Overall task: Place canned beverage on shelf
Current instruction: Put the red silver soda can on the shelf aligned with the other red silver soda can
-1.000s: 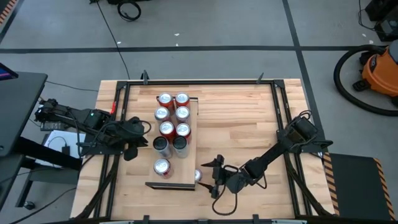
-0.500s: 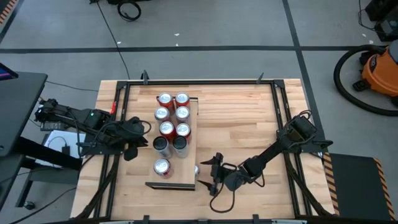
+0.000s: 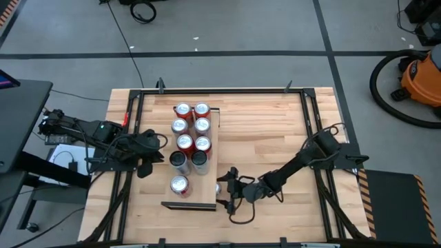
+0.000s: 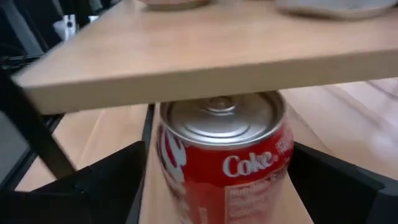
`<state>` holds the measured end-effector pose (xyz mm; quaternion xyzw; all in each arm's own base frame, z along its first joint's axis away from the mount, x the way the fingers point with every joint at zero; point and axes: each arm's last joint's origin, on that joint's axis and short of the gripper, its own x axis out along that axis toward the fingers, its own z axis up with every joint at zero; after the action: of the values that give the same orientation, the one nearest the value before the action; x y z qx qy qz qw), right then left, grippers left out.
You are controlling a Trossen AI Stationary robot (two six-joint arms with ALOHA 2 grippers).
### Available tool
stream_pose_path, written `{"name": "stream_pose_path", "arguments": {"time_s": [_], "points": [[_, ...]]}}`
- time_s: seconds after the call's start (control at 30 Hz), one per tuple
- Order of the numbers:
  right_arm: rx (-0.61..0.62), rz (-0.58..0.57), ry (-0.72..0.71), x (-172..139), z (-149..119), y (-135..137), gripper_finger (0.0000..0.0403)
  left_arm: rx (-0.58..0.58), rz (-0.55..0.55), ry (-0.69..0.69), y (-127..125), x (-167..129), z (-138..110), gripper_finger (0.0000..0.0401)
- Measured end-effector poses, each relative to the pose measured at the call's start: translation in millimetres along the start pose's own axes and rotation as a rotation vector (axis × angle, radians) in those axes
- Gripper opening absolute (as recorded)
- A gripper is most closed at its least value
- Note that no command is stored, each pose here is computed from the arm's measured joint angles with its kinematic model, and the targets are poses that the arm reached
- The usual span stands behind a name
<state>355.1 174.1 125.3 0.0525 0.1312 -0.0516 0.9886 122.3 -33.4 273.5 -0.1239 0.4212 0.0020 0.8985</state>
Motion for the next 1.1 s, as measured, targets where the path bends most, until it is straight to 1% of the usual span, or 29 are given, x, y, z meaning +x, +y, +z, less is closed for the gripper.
{"name": "stream_pose_path", "arguments": {"time_s": [0.13,0.23,0.33,0.47,0.5,0.6,0.67,0.8,0.9,1.0,1.1], "points": [[0.022,-0.001,0.012,8,-9,-6,0.0386,-0.001,0.001,0.001,0,0,0,0.0079],[0.02,0.004,0.026,10,-12,-8,0.0377,0.003,0.001,0.002,0,0,0,0.0079],[0.004,0.002,0.027,10,-12,-8,0.0352,0.003,0.001,0.002,0,0,0,0.0079],[-0.019,-0.006,0.043,10,-13,-8,0.0306,0.004,0.001,0.002,0,0,0,0.0079],[-0.021,-0.008,0.049,10,-13,-8,0.0302,0.004,0.001,0.002,0,0,0,0.0079],[-0.037,-0.017,0.074,7,-12,-7,0.0302,0.004,0.001,0.002,0,0,0,0.0079],[-0.06,-0.042,0.106,2,-9,-7,0.0302,0.003,0.001,0.002,0,0,0,0.0079],[-0.109,-0.178,0.199,-17,0,-10,0.0315,0.003,0.001,0.002,0,0,0,0.0079],[-0.156,-0.245,0.254,-34,6,-11,0.0319,0.004,0.001,0.001,0,0,0,0.0079],[-0.183,-0.269,0.28,-50,18,-12,0.032,0.003,0.001,0.001,0,0,0,0.0079],[-0.138,-0.249,0.238,-63,39,-10,0.032,0.003,0.0,0.0,0,0,0,0.0079]]}}
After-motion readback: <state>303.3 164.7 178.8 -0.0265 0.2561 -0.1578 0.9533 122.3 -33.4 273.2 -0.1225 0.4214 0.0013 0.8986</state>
